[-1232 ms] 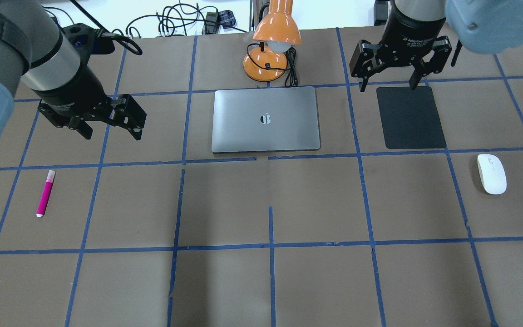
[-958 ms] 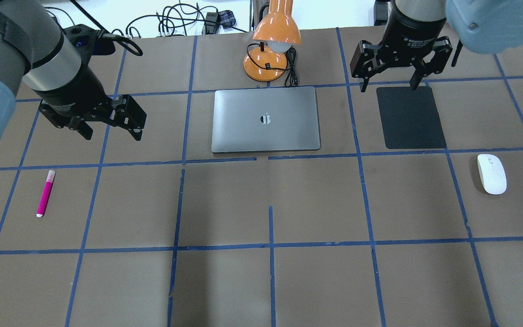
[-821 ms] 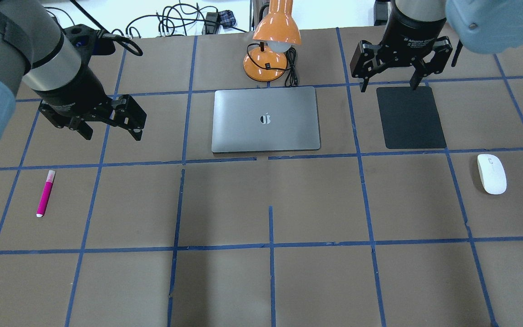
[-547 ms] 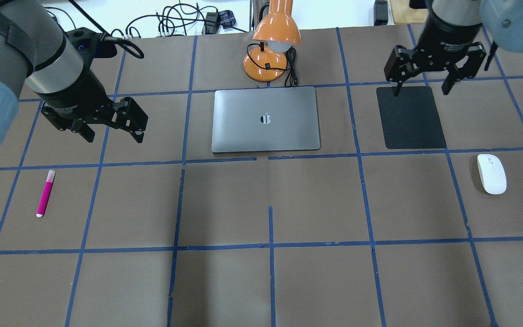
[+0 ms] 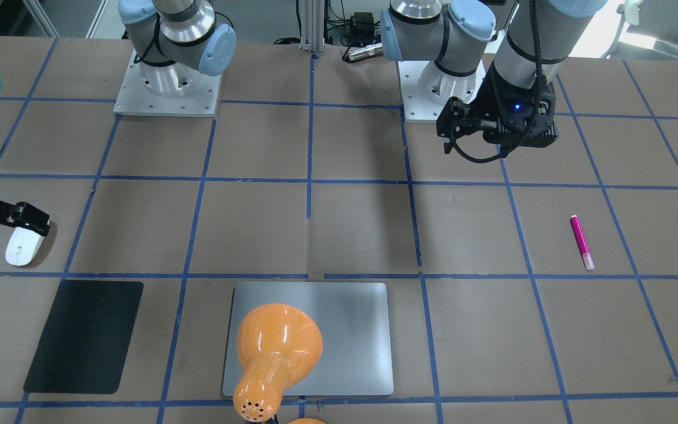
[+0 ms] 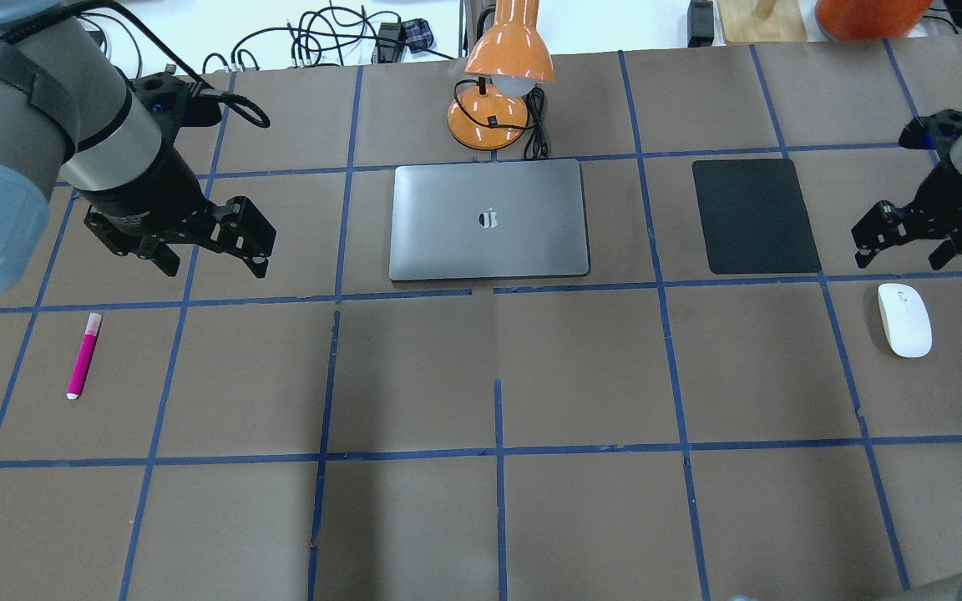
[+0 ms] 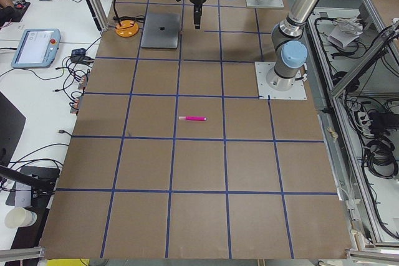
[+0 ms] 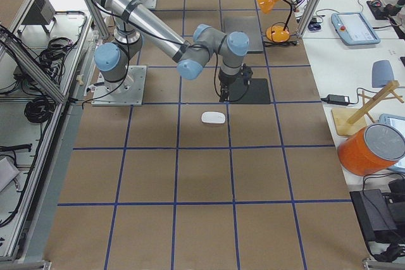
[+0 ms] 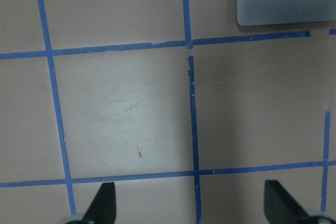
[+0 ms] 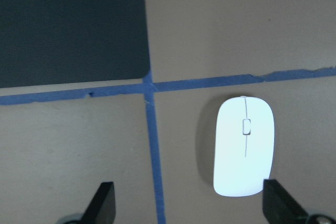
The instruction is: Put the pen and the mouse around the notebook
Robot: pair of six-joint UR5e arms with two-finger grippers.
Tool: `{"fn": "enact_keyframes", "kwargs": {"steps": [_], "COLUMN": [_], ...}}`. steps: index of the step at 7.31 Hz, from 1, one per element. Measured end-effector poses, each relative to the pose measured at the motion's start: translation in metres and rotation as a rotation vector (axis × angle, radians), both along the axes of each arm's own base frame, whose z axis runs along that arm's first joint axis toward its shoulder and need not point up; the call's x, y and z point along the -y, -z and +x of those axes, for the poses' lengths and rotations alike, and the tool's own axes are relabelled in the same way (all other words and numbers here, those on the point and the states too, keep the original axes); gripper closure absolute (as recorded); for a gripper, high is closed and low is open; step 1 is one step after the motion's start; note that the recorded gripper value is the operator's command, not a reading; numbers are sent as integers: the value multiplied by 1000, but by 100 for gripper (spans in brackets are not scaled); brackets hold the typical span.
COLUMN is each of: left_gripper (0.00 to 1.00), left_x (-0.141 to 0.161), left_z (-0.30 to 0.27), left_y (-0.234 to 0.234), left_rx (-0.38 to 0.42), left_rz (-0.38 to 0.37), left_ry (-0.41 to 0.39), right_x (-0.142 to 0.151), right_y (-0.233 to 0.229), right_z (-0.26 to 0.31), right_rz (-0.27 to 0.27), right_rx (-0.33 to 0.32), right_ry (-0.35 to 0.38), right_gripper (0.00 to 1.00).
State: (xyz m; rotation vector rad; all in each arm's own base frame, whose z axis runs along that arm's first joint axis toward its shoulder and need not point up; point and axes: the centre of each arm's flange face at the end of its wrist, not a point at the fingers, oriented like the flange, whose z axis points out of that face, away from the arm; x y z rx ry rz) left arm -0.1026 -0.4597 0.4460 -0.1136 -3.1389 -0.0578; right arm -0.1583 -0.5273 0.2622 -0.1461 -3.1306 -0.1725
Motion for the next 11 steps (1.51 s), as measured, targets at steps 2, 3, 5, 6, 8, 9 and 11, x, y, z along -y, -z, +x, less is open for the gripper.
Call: {"fn": "enact_keyframes", "kwargs": {"steps": [2,3,5,6,8,9,11], "left_gripper": [0,0,0,0,0,0,0], "left_x": [11,18,36,39,35,31,18], "left_z": [31,65,134,169,232,248,275], "left_y": [3,8,34,53,102,127,171], "left_rx": [8,11,10,3,-2,2,5], "left_rz": [-14,-8,-5,0,-1,-10,-16], "left_ry": [-22,-78,-123,-109,-81,-73,-68], "right_x": [-7,-8,-10,-9,-3,0,5], "right_y": [44,59,75,82,95,93,87], "right_z": [-31,-40,-48,-48,-51,-53,-54], "right_rz": [40,64,82,87,84,63,30], "right_rx": [-32,-38,-23,-8,11,-3,-26], "right_ry": [-65,-94,-93,-89,-94,-95,-100], "right_gripper": [0,0,0,0,76,90,95]}}
